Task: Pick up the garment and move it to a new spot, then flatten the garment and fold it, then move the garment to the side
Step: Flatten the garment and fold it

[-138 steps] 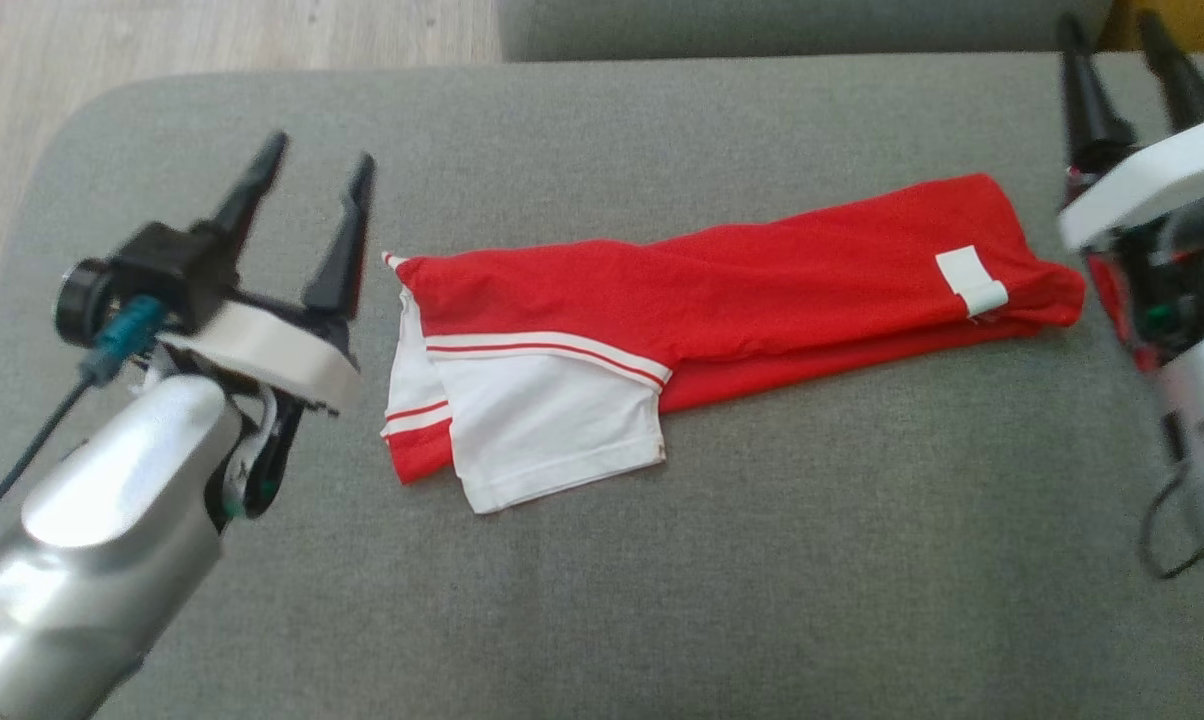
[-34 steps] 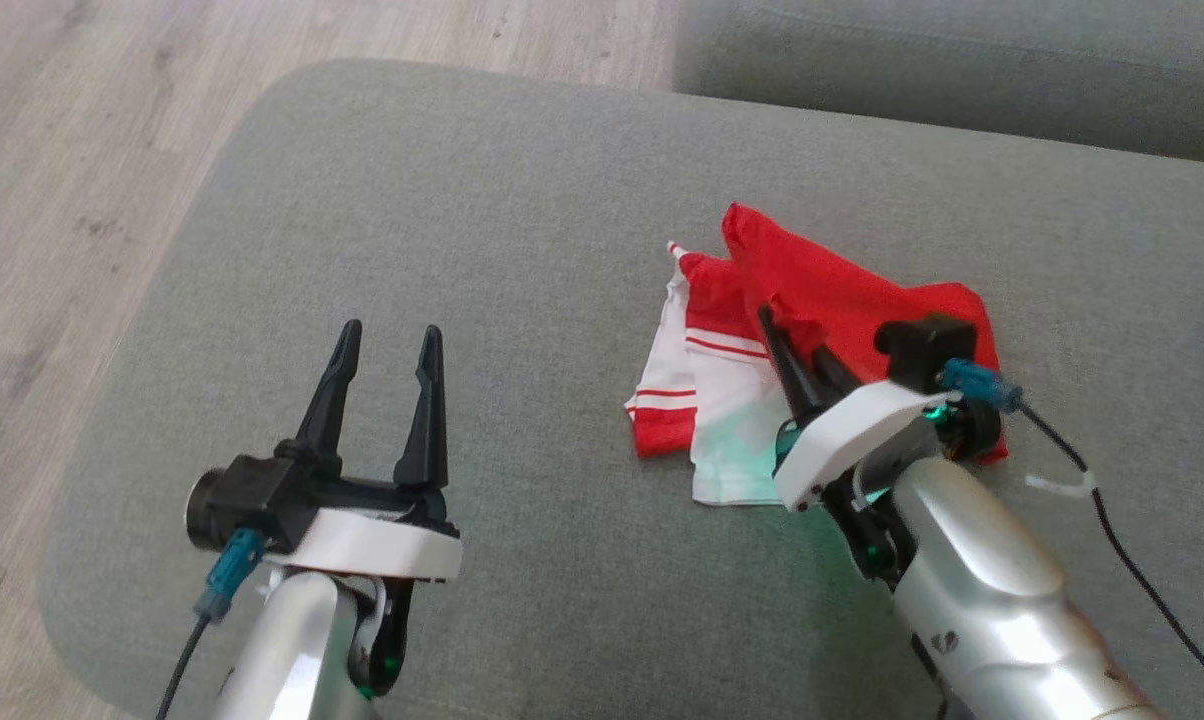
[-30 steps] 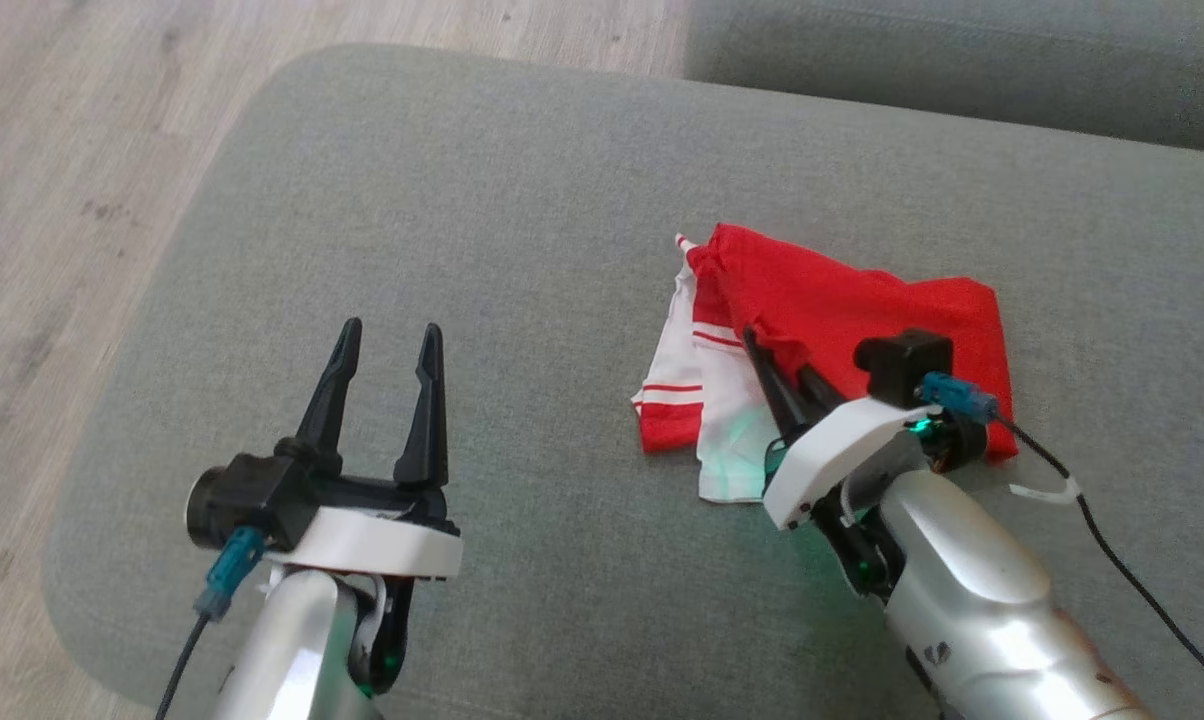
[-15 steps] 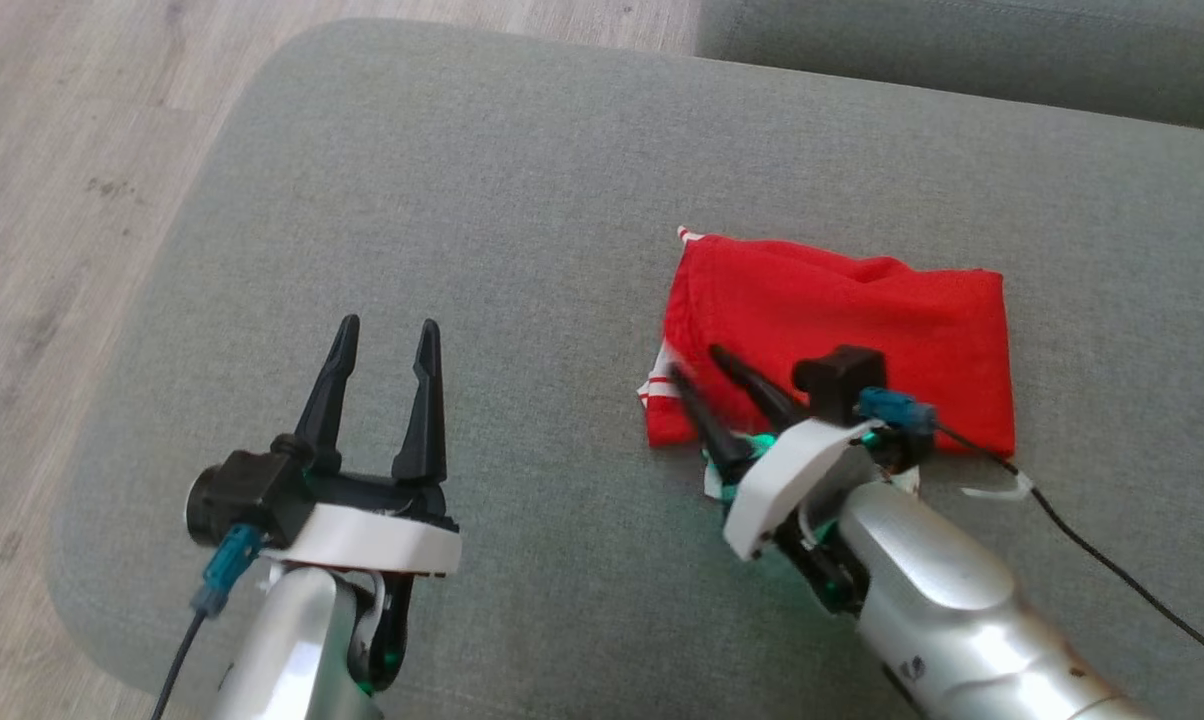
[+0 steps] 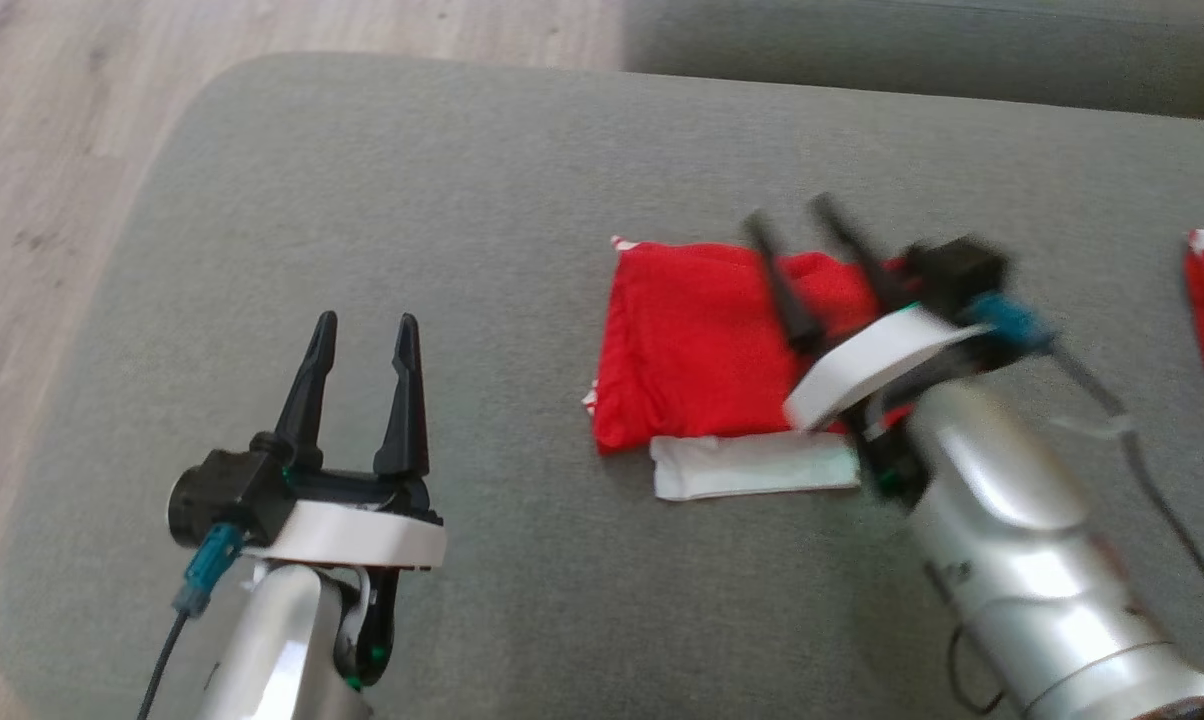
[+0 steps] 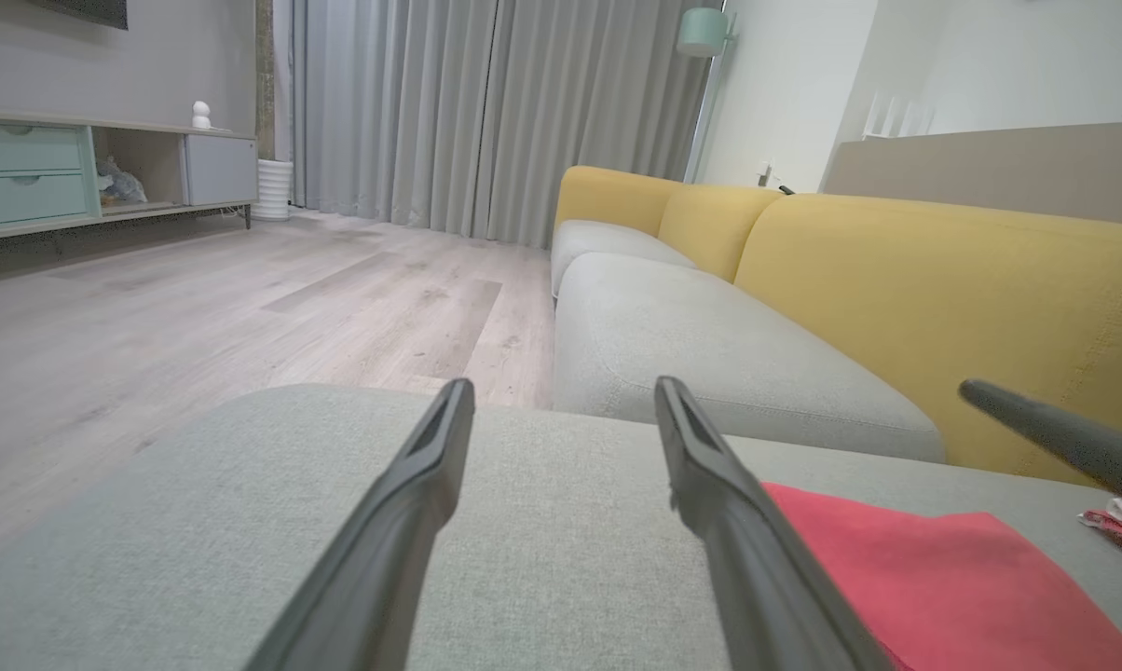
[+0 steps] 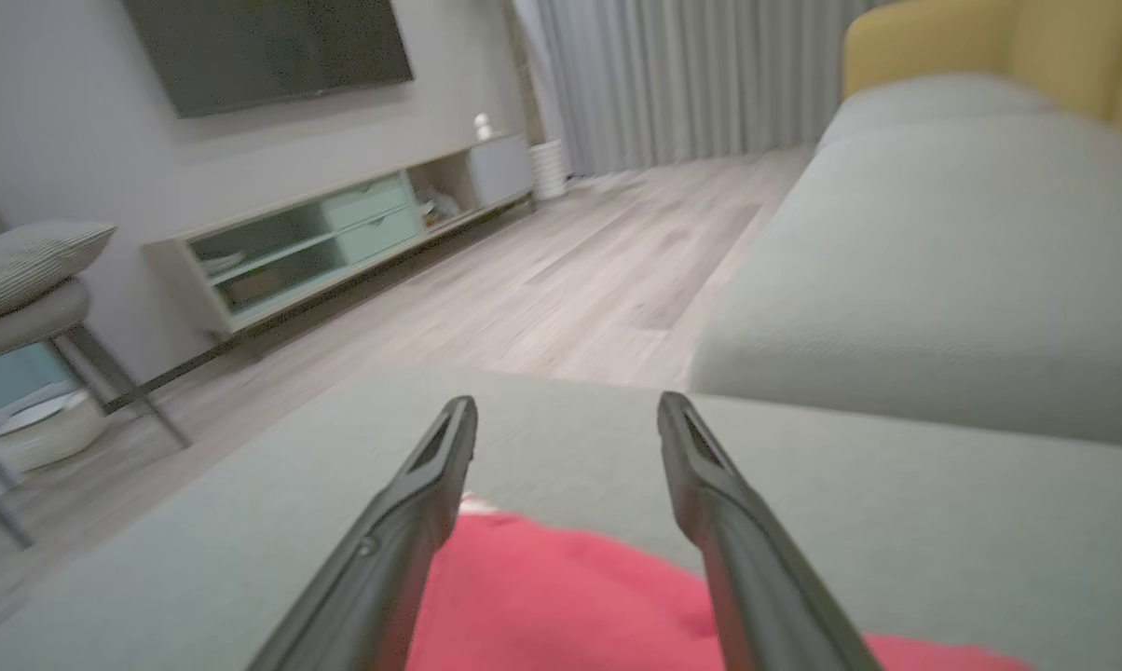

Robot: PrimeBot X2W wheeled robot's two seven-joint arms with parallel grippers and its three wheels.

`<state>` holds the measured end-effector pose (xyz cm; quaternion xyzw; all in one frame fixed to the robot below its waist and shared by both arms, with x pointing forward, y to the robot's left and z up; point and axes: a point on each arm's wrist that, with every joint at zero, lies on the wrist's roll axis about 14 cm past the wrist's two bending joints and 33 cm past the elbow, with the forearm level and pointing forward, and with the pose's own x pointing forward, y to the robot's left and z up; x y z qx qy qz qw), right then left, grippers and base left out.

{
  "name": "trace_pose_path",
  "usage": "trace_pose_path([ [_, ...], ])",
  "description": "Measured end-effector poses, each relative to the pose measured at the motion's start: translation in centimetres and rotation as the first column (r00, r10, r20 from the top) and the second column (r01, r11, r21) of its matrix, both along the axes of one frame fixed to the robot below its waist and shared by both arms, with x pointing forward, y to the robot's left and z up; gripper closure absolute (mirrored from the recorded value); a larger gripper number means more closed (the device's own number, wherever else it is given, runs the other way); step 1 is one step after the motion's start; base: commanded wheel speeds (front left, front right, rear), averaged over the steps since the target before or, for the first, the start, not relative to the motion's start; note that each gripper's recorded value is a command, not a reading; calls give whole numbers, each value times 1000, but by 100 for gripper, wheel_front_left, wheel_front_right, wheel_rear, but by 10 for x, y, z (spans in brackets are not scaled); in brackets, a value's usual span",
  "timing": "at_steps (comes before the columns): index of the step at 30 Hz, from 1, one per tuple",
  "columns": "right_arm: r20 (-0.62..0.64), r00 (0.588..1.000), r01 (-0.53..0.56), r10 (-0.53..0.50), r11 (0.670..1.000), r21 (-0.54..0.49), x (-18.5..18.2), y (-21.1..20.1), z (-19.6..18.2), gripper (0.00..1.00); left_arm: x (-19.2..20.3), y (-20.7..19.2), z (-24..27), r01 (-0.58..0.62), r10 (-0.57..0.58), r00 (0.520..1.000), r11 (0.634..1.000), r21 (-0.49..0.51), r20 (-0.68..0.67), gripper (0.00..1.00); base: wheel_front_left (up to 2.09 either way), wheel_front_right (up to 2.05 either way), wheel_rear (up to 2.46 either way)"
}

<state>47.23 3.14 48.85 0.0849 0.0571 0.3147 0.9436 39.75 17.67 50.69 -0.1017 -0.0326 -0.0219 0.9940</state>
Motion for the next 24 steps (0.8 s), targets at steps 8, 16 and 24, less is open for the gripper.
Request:
trace_pose_path([
  [8,157,943,304,-292,951,-60,12,-108,18,0,10,-17,5,45,-45,999,999,-4,18,0,0,0,0],
  [16,159,902,423,-402,896,-133,-27,-161,-6,0,11,-28,-3,70,-70,998,998,-7,2,0,0,0,0],
  [24,115,890,453,-441,882,-127,-41,-173,-19,0,5,-30,-14,76,-77,997,997,-12,-30,0,0,0,0],
])
